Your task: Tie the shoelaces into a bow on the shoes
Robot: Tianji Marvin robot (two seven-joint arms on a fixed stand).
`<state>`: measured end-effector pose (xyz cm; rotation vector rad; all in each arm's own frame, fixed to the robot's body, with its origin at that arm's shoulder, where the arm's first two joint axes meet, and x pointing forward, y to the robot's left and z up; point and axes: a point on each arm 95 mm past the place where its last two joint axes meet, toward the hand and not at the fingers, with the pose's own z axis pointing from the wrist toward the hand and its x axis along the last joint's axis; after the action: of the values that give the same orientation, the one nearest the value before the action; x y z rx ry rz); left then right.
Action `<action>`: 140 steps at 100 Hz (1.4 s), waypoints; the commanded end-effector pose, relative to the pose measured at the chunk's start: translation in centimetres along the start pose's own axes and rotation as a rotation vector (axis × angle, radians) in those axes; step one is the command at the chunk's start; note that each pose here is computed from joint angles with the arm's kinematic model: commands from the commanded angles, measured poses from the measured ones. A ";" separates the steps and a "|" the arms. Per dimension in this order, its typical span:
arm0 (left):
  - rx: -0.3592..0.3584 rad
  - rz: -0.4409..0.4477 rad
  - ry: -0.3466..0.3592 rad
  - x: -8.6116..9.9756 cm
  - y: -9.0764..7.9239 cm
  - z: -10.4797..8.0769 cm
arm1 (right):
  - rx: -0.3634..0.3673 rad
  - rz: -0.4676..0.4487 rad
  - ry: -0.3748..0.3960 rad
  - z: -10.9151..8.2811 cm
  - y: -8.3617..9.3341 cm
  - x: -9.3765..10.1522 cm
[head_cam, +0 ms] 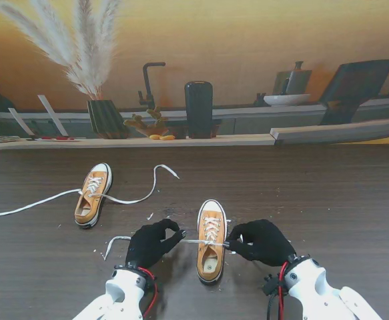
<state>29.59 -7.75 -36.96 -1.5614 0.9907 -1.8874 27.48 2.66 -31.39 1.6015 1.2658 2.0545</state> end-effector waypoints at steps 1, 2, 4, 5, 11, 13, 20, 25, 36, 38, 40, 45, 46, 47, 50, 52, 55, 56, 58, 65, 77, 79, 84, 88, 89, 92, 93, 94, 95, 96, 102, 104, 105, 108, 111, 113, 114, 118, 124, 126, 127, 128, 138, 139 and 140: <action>0.005 -0.004 0.013 0.3 0.0 0.0 | 0.021 -0.079 -0.011 0.0 0.2 0.1; 0.008 -0.005 0.015 0.3 0.0 0.0 | 0.025 -0.089 -0.013 0.0 0.2 0.1; 0.013 -0.005 0.017 0.3 -0.1 0.0 | 0.033 -0.107 -0.016 0.0 0.1 0.1; 0.015 -0.005 0.017 0.3 -0.1 0.0 | 0.038 -0.115 -0.017 0.1 0.1 0.1; 0.022 -0.003 0.020 0.3 -0.2 0.0 | 0.073 -0.163 -0.024 0.2 0.1 0.0; 0.025 -0.003 0.021 0.3 -0.2 0.0 | 0.088 -0.182 -0.025 0.2 0.1 0.0; 0.028 -0.003 0.022 0.3 -0.3 -0.1 | 0.123 -0.255 -0.026 0.4 0.0 -0.2; 0.027 -0.004 0.022 0.3 -0.3 -0.1 | 0.140 -0.337 -0.019 0.5 0.0 -0.3; 0.027 -0.003 0.023 0.3 -0.4 -0.1 | 0.185 -0.518 0.000 0.9 -0.3 -0.6; 0.028 -0.002 0.023 0.3 -0.4 -0.2 | 0.190 -0.556 0.001 1.0 -0.4 -0.6; 0.028 -0.002 0.023 0.3 -0.4 -0.2 | 0.191 -0.592 0.001 1.1 -0.6 -0.6; 0.034 -0.002 0.023 0.3 -0.4 -0.2 | 0.180 -0.680 -0.004 1.5 -0.8 -0.7; 0.035 -0.002 0.023 0.3 -0.4 -0.2 | 0.177 -0.696 -0.007 1.5 -0.9 -0.8; 0.036 -0.001 0.023 0.3 -0.4 -0.2 | 0.173 -0.715 -0.010 1.6 -1.0 -0.8; 0.040 0.001 0.024 0.2 -0.4 -0.2 | 0.162 -0.774 -0.015 1.7 -1.1 -0.8; 0.043 0.003 0.024 0.2 -0.4 -0.2 | 0.154 -0.807 -0.017 1.9 -1.3 -0.9; 0.048 0.012 0.027 0.2 -0.5 -0.2 | 0.143 -0.852 -0.022 2.1 -1.5 -1.0; 0.049 0.015 0.029 0.2 -0.5 -0.2 | 0.139 -0.864 -0.024 2.1 -1.6 -1.1; 0.050 0.023 0.032 0.1 -0.5 -0.3 | 0.134 -0.886 -0.029 2.2 -1.7 -1.1; 0.052 0.050 0.043 0.0 -0.6 -0.3 | 0.112 -0.946 -0.046 2.6 -2.3 -1.5; 0.034 0.040 0.075 -0.1 -0.8 -0.3 | 0.075 -0.955 -0.064 3.0 -3.1 -1.9; 0.026 0.024 0.088 0.0 -0.8 -0.3 | 0.070 -0.950 -0.067 3.1 -3.2 -2.0; -0.009 -0.044 0.103 0.0 -0.7 -0.2 | 0.052 -0.937 -0.064 3.1 -3.4 -2.1; -0.043 -0.102 0.108 0.2 -0.5 -0.1 | 0.029 -0.920 -0.053 3.2 -3.6 -2.1; -0.051 -0.113 0.110 0.2 -0.5 -0.1 | 0.022 -0.916 -0.050 3.2 -3.6 -2.1; -0.072 -0.138 0.114 0.4 -0.4 0.0 | 0.003 -0.905 -0.037 3.2 -3.7 -2.1; -0.077 -0.144 0.115 0.4 -0.4 0.0 | -0.004 -0.902 -0.031 3.2 -3.7 -2.1; -0.082 -0.148 0.117 0.4 -0.4 0.1 | -0.012 -0.899 -0.025 3.2 -3.7 -2.1; -0.085 -0.152 0.119 0.5 -0.3 0.1 | -0.019 -0.895 -0.020 3.2 -3.7 -2.1; -0.087 -0.155 0.122 0.5 -0.3 0.1 | -0.025 -0.892 -0.015 3.2 -3.7 -2.0; -0.098 -0.162 0.139 0.7 -0.1 0.4 | -0.063 -0.864 0.024 3.2 -3.8 -1.9; -0.101 -0.163 0.144 0.8 -0.1 0.5 | -0.073 -0.856 0.038 3.1 -3.8 -1.8; -0.102 -0.164 0.146 0.8 0.0 0.5 | -0.078 -0.853 0.045 3.1 -3.8 -1.8; -0.103 -0.169 0.152 1.0 0.1 0.7 | -0.093 -0.845 0.063 3.1 -3.8 -1.7; -0.105 -0.174 0.154 1.1 0.2 0.8 | -0.107 -0.840 0.079 3.0 -3.8 -1.6; -0.109 -0.179 0.155 1.2 0.2 0.9 | -0.116 -0.836 0.090 3.0 -3.8 -1.5; -0.110 -0.182 0.156 1.2 0.2 0.9 | -0.121 -0.834 0.095 3.0 -3.8 -1.5; -0.115 -0.198 0.155 1.4 0.3 1.1 | -0.138 -0.826 0.114 2.9 -3.7 -1.3; -0.130 -0.222 0.154 1.7 0.5 1.4 | -0.156 -0.819 0.143 2.8 -3.7 -1.1; -0.136 -0.230 0.155 1.7 0.6 1.5 | -0.163 -0.816 0.152 2.7 -3.7 -1.0; -0.139 -0.234 0.155 1.8 0.6 1.6 | -0.166 -0.815 0.157 2.7 -3.7 -0.9; -0.142 -0.238 0.155 1.8 0.7 1.7 | -0.170 -0.814 0.162 2.7 -3.7 -0.9; -0.175 -0.272 0.163 2.2 1.1 2.2 | -0.201 -0.812 0.197 2.5 -3.6 -0.5; -0.178 -0.275 0.163 2.2 1.1 2.3 | -0.203 -0.811 0.199 2.5 -3.6 -0.5; -0.181 -0.278 0.164 2.2 1.1 2.4 | -0.204 -0.810 0.201 2.5 -3.5 -0.5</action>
<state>30.94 -9.89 -36.72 -1.7487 1.0643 -2.1706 28.85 5.53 -34.34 0.6335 1.3809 1.7437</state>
